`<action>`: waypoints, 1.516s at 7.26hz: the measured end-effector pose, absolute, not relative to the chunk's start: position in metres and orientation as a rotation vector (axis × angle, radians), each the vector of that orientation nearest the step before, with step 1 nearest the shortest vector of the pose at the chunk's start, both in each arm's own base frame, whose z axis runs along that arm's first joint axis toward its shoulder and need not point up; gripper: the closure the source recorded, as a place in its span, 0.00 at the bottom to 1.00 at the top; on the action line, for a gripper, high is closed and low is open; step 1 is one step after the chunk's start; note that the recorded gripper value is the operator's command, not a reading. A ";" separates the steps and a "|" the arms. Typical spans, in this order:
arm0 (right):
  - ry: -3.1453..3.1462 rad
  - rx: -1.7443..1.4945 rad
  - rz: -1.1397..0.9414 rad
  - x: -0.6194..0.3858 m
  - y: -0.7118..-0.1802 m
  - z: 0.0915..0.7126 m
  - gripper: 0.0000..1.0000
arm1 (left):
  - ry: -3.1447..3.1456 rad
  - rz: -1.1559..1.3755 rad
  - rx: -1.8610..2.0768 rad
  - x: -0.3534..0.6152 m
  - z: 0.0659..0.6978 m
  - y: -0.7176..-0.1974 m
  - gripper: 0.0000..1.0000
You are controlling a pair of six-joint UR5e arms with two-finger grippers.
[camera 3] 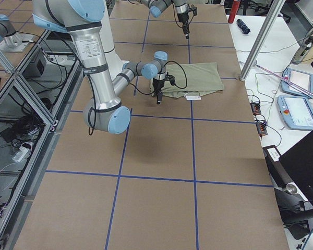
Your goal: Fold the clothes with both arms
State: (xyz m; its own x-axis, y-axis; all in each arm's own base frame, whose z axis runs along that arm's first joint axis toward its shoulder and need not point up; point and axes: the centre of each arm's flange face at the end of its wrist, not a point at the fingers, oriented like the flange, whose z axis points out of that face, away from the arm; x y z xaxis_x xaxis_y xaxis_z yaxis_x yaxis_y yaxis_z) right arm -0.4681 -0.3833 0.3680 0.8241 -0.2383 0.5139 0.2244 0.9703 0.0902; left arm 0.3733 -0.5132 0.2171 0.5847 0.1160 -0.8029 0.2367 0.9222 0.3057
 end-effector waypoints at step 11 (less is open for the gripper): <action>-0.618 0.040 -0.306 -0.540 -0.426 0.319 0.00 | 1.019 -0.059 0.470 0.355 0.179 -0.495 0.00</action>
